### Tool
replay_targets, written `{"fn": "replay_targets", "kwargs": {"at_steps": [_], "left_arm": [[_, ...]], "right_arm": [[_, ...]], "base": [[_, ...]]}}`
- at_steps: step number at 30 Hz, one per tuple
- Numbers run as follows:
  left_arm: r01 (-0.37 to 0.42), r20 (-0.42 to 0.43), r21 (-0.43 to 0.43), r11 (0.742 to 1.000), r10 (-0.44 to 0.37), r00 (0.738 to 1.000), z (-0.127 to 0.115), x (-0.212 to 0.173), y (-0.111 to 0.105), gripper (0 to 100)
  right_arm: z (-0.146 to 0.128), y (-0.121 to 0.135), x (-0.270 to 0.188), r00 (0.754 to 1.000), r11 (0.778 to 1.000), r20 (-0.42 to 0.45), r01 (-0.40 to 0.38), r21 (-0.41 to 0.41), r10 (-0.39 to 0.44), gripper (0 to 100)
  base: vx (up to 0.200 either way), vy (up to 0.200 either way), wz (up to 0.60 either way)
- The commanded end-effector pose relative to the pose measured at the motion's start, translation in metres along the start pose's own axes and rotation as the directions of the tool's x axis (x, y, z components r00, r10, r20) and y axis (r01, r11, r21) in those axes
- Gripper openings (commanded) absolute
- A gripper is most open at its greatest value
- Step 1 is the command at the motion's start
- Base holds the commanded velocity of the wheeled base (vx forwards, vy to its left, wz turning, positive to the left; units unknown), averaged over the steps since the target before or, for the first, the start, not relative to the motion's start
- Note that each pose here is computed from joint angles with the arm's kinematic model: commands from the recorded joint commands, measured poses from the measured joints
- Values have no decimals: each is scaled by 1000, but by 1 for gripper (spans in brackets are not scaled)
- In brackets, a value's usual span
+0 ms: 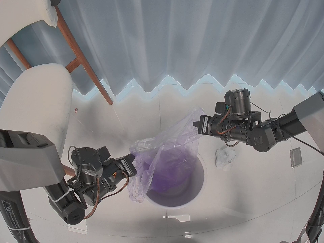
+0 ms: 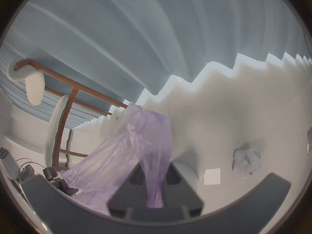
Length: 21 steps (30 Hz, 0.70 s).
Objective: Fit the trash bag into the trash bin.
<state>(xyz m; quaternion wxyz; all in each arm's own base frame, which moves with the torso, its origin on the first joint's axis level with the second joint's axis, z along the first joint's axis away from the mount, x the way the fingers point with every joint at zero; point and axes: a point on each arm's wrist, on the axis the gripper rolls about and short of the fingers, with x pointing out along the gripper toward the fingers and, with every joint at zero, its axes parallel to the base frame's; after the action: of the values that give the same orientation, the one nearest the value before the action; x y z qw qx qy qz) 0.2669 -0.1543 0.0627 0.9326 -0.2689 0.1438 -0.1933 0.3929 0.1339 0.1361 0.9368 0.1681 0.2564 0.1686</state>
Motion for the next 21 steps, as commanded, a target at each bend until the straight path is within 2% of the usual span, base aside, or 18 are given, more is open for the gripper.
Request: {"fn": "replay_targets", "kwargs": {"at_steps": [1, 6, 8, 16, 21], "left_arm": [[0, -33, 4, 1000, 0, 999, -11, 0, -1, 0], [32, -32, 8, 999, -32, 999, -8, -8, -12, 0], [44, -34, 9, 999, -44, 998, -8, -11, -15, 0], [42, -31, 11, 999, -42, 999, -9, -14, -19, 0], [30, -27, 12, 999, -29, 999, -10, -15, -18, 0]], "right_arm": [[0, -5, -10, 1000, 1000, -4, 9, 18, -9, 100], [2, 5, -35, 1000, 988, -10, -24, 150, 26, 100], [-2, 7, -41, 999, 984, -32, -25, 176, 31, 100], [-25, 13, -47, 988, 983, -152, 19, 181, 9, 100], [-32, 20, -40, 986, 985, -166, 23, 169, 5, 100]], "base": [[0, 0, 0], [0, 0, 0], [0, 0, 0], [0, 0, 0], [0, 0, 0]]}}
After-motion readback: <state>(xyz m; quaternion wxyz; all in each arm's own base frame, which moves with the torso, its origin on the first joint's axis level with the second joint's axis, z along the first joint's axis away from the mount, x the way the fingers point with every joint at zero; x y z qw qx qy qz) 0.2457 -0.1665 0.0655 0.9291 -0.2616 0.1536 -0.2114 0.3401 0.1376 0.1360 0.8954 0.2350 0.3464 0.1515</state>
